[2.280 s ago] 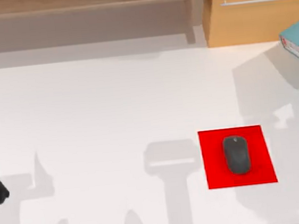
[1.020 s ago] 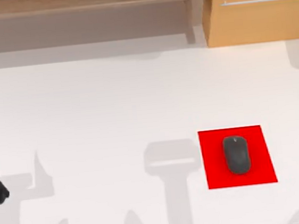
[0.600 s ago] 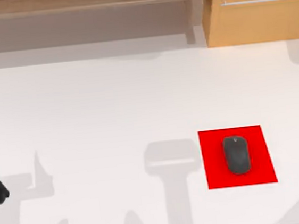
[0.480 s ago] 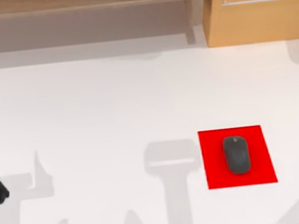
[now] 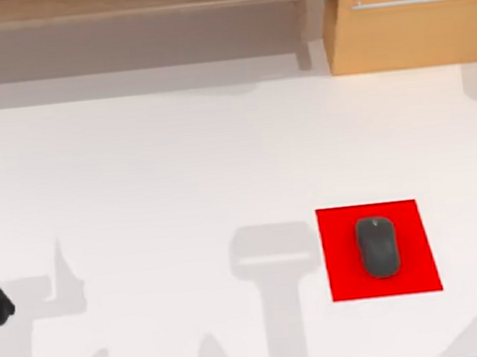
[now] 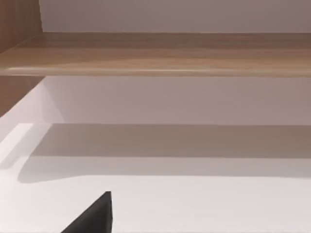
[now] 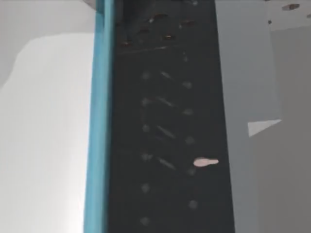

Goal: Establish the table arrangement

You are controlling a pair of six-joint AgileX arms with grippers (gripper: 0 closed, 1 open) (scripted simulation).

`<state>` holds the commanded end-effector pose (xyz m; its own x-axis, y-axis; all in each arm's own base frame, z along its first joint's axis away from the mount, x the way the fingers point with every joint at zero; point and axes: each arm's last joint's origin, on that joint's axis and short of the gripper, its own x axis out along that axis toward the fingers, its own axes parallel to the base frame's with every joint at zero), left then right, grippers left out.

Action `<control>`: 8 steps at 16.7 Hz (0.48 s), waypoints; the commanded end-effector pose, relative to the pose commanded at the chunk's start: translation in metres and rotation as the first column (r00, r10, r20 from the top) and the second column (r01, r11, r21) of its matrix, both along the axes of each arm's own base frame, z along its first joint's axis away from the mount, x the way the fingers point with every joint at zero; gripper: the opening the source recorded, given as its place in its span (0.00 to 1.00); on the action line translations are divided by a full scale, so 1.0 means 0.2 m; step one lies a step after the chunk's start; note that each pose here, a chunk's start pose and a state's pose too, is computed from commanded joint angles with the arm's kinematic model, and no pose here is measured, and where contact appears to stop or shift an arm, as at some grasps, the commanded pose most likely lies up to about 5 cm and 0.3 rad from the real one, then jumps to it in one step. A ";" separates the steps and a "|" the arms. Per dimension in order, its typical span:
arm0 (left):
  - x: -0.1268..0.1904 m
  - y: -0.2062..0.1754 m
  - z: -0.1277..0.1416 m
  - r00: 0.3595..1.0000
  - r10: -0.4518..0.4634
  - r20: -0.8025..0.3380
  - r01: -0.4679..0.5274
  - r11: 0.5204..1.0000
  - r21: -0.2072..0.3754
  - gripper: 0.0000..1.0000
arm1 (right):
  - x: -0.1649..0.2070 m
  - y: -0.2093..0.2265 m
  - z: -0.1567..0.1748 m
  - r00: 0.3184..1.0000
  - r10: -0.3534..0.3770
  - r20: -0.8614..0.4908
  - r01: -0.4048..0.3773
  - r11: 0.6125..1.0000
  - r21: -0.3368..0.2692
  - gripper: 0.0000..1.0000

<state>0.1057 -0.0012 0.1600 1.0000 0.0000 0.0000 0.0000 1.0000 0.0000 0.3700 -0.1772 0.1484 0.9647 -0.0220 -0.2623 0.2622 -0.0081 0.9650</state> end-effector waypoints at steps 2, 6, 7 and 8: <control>0.00 0.00 0.00 1.000 0.000 0.000 0.000 1.000 0.000 1.00 | 0.00 0.00 0.00 1.000 0.000 0.000 0.000 1.000 0.000 0.90; 0.00 0.00 0.00 1.000 0.000 0.000 0.000 1.000 0.000 1.00 | 0.00 0.00 0.00 1.000 0.000 0.000 0.000 1.000 0.000 1.00; 0.00 0.00 0.00 1.000 0.000 0.000 0.000 1.000 0.000 1.00 | 0.00 0.00 0.00 1.000 0.000 0.000 0.000 1.000 0.000 1.00; 0.00 0.00 0.00 1.000 0.000 0.000 0.000 1.000 0.000 1.00 | 0.00 0.00 0.00 1.000 0.000 0.000 0.000 1.000 0.000 1.00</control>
<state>0.1057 -0.0012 0.1600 1.0000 0.0000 0.0000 0.0000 1.0000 0.0000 0.3700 -0.1772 0.1484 0.9647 -0.0220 -0.2623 0.2622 -0.0081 0.9650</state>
